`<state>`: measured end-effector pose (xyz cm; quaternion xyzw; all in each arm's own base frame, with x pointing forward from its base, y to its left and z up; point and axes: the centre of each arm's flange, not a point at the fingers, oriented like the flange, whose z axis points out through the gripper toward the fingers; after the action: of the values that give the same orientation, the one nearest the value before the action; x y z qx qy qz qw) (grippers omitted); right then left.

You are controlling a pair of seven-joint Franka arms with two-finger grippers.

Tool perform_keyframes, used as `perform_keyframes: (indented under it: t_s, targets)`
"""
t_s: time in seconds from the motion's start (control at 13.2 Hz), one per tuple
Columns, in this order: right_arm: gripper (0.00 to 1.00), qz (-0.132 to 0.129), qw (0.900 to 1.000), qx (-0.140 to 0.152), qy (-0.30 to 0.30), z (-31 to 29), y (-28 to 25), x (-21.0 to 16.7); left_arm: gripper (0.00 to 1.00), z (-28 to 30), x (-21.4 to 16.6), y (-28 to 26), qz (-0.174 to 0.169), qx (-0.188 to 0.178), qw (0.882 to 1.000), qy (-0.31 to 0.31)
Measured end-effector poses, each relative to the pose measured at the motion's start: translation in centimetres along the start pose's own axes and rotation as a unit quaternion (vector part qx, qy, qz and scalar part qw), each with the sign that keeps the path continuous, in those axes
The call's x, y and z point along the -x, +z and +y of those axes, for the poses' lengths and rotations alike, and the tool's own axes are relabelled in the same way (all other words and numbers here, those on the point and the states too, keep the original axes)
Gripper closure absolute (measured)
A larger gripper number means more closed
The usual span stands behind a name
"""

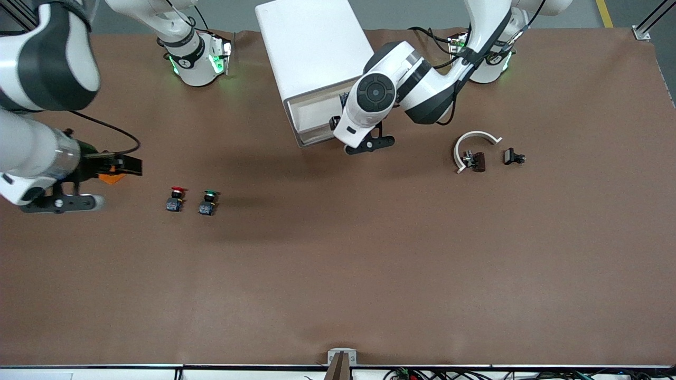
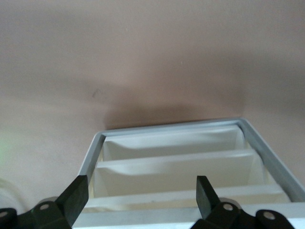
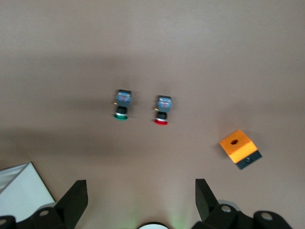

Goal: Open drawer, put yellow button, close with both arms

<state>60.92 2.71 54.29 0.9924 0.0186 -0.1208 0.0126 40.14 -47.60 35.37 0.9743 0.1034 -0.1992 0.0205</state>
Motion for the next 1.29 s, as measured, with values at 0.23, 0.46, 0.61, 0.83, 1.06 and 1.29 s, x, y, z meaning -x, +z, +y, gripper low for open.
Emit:
perform_keyframes:
  t_s: [0.23,0.46,0.61,0.83,1.06,1.29]
  targets:
    - [0.00,-0.007,1.000,-0.012,0.012,5.5,-0.1,1.1,0.00,0.6,1.6,1.2,-0.009,-0.009,1.000,0.015]
    - [0.00,-0.016,1.000,-0.015,0.014,6.4,-0.5,1.9,0.00,1.3,2.8,2.5,-0.019,-0.016,0.999,0.027]
    - [0.00,-0.016,1.000,-0.014,0.012,6.0,-1.2,2.3,0.00,1.9,3.9,3.4,-0.027,-0.021,0.999,0.038]
    - [0.00,0.004,1.000,-0.011,0.013,6.1,-3.2,2.8,0.00,2.1,4.3,3.7,-0.037,-0.018,0.998,0.036]
    - [0.00,0.010,1.000,-0.011,0.012,6.0,-4.0,3.1,0.00,2.0,3.4,2.6,-0.041,-0.002,0.999,0.024]
    - [0.00,0.005,1.000,0.002,0.001,4.7,-4.8,4.1,0.00,-0.3,-2.4,-2.7,-0.019,0.040,0.999,-0.020]
